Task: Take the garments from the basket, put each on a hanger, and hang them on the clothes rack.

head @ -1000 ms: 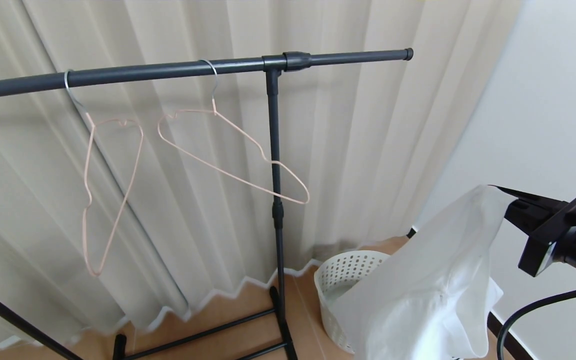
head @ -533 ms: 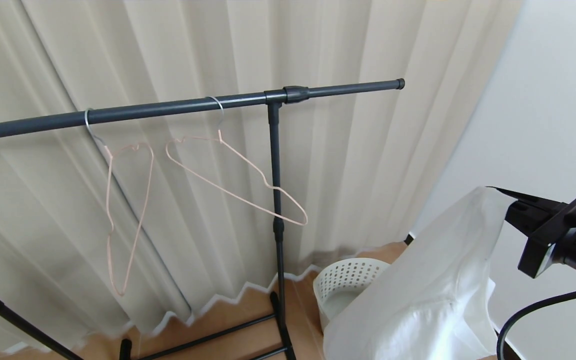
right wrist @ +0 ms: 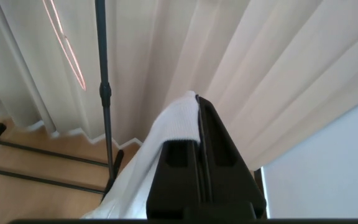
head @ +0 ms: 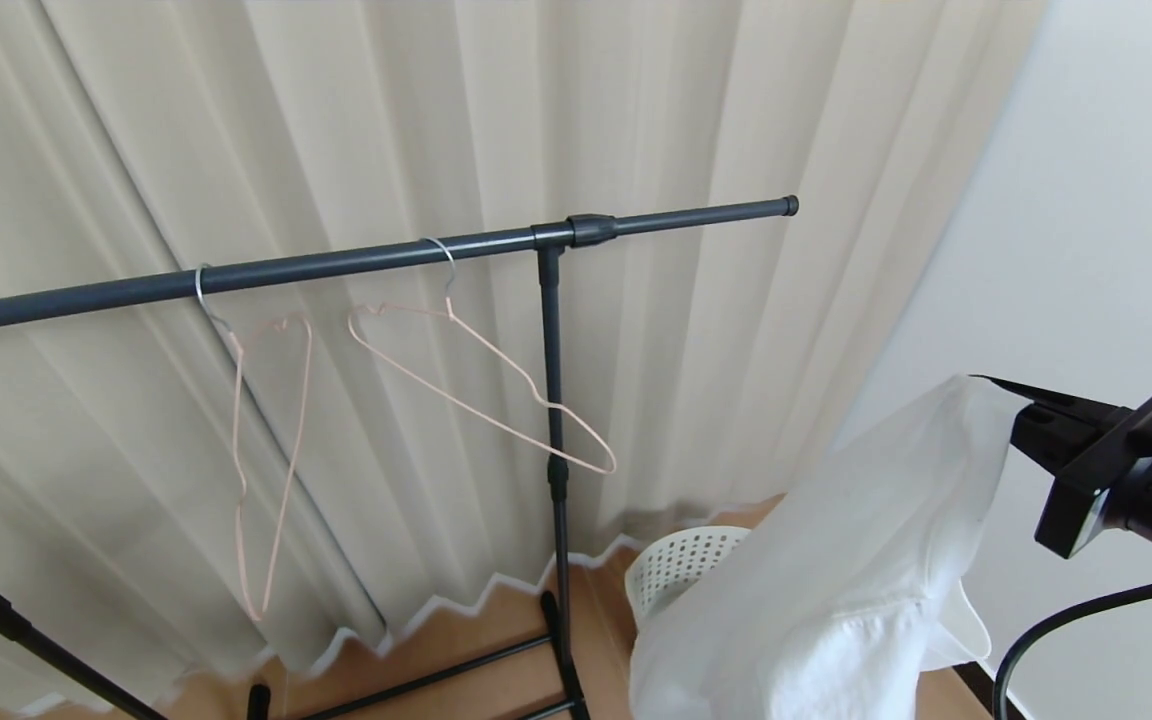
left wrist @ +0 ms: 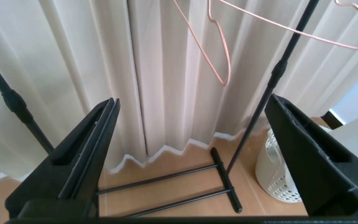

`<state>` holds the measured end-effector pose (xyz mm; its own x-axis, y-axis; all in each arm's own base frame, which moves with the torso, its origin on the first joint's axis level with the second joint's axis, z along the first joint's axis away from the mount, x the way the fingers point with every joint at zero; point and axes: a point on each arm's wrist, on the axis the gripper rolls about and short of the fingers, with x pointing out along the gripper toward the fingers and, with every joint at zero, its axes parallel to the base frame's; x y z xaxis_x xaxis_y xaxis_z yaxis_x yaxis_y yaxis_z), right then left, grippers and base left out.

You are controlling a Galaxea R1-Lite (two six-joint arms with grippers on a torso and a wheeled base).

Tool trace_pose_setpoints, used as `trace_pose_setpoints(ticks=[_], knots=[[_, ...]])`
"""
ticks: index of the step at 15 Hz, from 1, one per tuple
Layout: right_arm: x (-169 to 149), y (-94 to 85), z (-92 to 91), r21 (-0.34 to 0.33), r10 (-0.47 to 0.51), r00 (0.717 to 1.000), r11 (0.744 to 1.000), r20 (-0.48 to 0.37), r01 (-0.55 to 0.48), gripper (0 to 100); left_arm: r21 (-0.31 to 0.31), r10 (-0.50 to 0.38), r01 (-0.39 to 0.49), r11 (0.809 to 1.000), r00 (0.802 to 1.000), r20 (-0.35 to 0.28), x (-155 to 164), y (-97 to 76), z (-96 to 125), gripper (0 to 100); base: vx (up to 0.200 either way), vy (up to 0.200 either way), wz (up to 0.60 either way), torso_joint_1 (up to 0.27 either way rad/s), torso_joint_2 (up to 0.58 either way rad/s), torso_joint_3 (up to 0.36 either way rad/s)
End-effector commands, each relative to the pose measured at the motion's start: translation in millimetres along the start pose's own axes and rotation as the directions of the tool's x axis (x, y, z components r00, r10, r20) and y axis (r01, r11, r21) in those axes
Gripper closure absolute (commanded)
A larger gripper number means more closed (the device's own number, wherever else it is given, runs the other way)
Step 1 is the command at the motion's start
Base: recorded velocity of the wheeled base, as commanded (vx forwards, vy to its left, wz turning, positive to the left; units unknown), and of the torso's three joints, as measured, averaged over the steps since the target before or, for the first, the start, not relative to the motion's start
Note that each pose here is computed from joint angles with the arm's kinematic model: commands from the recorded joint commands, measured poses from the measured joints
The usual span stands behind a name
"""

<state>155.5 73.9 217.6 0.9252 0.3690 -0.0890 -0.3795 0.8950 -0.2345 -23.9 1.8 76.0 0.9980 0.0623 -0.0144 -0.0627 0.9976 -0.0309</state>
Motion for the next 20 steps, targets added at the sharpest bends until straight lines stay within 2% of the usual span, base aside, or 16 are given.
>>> trace_pose_setpoints(ticks=[1, 4, 8, 14, 19, 20], knots=[[0.0, 0.3, -0.6, -0.001, 0.002, 1.0, 1.0, -0.001, -0.002, 100, 0.0, 0.001, -0.001, 1.0, 1.0, -0.001, 0.1, 0.0, 0.0, 0, 0.0, 0.0, 0.0, 0.159, -0.36, -0.193], [0.0, 0.2, -0.5, -0.002, 0.002, 1.0, 1.0, 0.001, -0.002, 100, 0.0, 0.001, -0.001, 1.0, 1.0, -0.001, 0.1, 0.0, 0.0, 0, 0.0, 0.0, 0.0, 0.16, -0.36, -0.191], [-0.2, 0.6, -2.0, -0.004, 0.005, 1.0, 1.0, -0.003, -0.005, 100, 0.0, 0.001, -0.001, 1.0, 1.0, -0.001, 0.1, 0.0, 0.0, 0, 0.0, 0.0, 0.0, 0.014, -0.03, -0.012], [-1.3, 1.1, -4.0, -0.007, 0.01, 1.0, 1.0, -0.007, -0.01, 100, 0.001, 0.002, -0.002, 1.0, 1.0, 0.001, 0.1, 0.0, 0.2, 0, 0.0, 0.0, 0.6, 0.006, 0.0, 0.002], [-1.3, 1.1, -4.0, -0.007, 0.01, 1.0, 1.0, -0.007, -0.01, 100, 0.003, -0.001, 0.001, 1.0, 1.0, -0.004, 0.1, 0.0, -0.3, 0, 0.0, 0.0, 0.0, 0.0, 0.0, 0.0], [-1.3, 1.1, -4.0, -0.009, 0.01, 1.0, 1.0, -0.007, -0.01, 100, 0.003, -0.001, 0.001, 1.0, 1.0, -0.002, -0.1, 0.0, 0.1, 0, -0.2, 0.0, 0.0, -0.002, 0.0, 0.002]])
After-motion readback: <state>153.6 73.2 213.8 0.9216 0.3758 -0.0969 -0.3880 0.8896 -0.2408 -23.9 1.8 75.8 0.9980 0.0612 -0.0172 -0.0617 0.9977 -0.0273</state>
